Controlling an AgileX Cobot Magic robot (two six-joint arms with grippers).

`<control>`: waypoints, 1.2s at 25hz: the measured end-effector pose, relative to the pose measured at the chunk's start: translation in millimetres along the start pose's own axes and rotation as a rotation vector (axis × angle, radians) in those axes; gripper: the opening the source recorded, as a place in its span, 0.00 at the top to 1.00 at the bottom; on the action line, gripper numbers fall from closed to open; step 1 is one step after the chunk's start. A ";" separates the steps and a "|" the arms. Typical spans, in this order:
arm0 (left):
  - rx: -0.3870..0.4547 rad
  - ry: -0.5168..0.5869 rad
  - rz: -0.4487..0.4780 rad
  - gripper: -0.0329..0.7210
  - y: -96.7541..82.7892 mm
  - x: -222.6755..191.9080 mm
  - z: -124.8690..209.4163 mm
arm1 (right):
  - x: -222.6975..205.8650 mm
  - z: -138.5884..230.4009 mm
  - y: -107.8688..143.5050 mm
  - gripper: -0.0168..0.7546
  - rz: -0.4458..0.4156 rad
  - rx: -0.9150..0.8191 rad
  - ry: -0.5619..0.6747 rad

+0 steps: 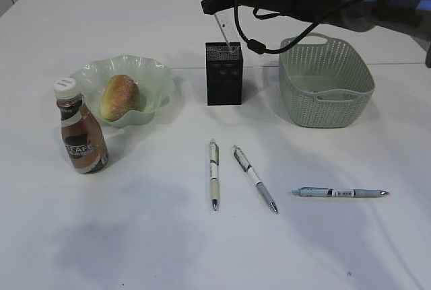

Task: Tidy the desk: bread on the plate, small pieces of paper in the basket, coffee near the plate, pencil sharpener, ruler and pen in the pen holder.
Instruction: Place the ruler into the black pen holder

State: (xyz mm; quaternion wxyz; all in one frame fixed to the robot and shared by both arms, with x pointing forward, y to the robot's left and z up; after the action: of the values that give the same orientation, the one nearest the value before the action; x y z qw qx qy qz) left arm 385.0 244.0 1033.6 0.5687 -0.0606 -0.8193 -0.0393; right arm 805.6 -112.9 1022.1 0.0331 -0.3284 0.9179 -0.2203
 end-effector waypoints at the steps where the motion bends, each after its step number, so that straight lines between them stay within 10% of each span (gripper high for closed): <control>1: 0.000 0.000 0.000 0.42 0.0 0.0 0.0 | -0.5 0.0 -0.3 0.59 0.001 0.001 -0.002; 30: -0.007 -0.031 -0.005 0.42 0.5 0.1 -3.8 | -13.4 12.3 22.8 0.59 -0.069 -0.044 -0.020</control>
State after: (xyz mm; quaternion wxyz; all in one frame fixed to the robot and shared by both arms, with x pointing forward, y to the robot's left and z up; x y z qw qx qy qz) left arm 388.6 244.1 1034.9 0.5557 -0.0613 -0.8281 -0.0426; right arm 805.2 -93.6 1000.1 0.0274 -0.3626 0.9103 -0.1979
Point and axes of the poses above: a point on each arm's last joint axis where the gripper is mounted, x pointing back along that axis away from the gripper, y along the wrist's bending axis when the last joint is at zero, z = x × y, the point moved 3 cm from there along -x, pointing out along that axis toward the gripper, and after that the axes turned 9 degrees about x, right-handed, at the moved point
